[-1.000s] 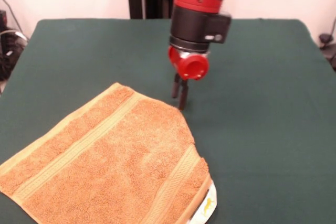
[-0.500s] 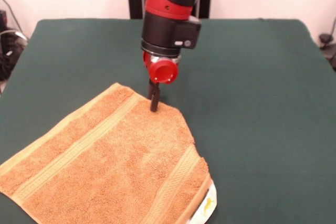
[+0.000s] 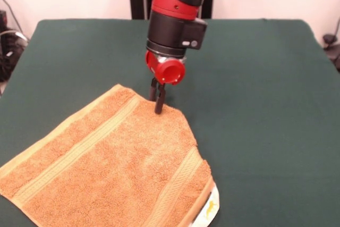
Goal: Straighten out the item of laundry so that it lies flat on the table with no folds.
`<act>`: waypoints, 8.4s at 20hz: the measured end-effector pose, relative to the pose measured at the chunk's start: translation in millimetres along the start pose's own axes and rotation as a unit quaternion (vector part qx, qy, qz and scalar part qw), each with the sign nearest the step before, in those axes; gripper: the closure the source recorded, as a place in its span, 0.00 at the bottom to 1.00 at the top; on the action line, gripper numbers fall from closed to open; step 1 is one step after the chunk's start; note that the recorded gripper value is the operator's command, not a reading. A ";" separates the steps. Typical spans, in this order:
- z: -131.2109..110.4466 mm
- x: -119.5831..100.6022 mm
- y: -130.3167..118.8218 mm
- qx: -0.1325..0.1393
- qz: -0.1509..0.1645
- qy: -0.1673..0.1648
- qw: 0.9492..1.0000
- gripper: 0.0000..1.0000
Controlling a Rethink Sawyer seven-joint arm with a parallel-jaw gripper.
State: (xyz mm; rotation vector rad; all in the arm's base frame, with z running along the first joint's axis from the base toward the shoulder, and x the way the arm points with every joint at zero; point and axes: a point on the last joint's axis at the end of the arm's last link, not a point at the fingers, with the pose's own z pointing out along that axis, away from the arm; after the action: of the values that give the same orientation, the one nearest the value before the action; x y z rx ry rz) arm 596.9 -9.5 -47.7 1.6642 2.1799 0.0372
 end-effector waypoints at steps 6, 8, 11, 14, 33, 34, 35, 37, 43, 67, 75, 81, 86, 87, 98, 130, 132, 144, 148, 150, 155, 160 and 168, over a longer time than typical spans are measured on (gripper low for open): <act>-0.2 0.4 -0.4 -0.001 -0.001 -0.002 1.000 0.00; -0.1 0.3 -0.3 -0.001 0.000 -0.002 1.000 0.00; -0.3 0.5 0.3 0.001 0.006 -0.003 1.000 0.00; -0.1 0.6 0.9 0.004 0.012 -0.004 1.000 0.00; -1.0 7.5 -20.0 -0.091 0.015 -0.035 0.995 0.00; -0.9 7.8 -20.7 -0.094 0.018 -0.037 0.995 0.00; -0.7 8.3 -21.4 -0.096 0.020 -0.038 0.994 0.00; -0.5 9.4 -22.8 -0.102 0.026 -0.043 0.993 0.00; -0.3 11.2 -24.6 -0.111 0.028 -0.050 0.992 0.00; 1.8 10.3 -24.4 -0.120 0.033 -0.046 0.991 0.00; 2.5 11.8 -24.8 -0.125 0.032 -0.052 0.990 0.00; 3.4 14.2 -26.5 -0.135 0.027 -0.059 0.989 0.00; 4.7 17.1 -28.9 -0.148 0.022 -0.067 0.986 0.00; 4.8 17.1 -29.1 -0.149 0.021 -0.068 0.986 0.00; 7.0 22.1 -34.0 -0.175 0.015 -0.087 0.981 0.00; 10.0 17.2 -36.6 -0.203 0.052 -0.072 0.975 0.00; 10.0 16.5 -36.7 -0.204 0.055 -0.070 0.975 0.00; 11.0 12.0 -37.8 -0.215 0.077 -0.054 0.972 0.00; 11.4 11.7 -38.1 -0.220 0.090 -0.053 0.970 0.00; 11.9 12.5 -38.5 -0.223 0.096 -0.054 0.969 0.00; 12.9 14.1 -40.2 -0.234 0.116 -0.060 0.963 0.00; 14.1 17.0 -41.5 -0.246 0.135 -0.069 0.958 0.00; 17.0 21.7 -41.5 -0.263 0.167 -0.085 0.946 0.00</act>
State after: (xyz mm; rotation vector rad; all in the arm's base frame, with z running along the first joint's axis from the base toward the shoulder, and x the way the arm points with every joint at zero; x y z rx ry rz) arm 559.6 -5.0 -80.4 1.6186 1.5573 0.5048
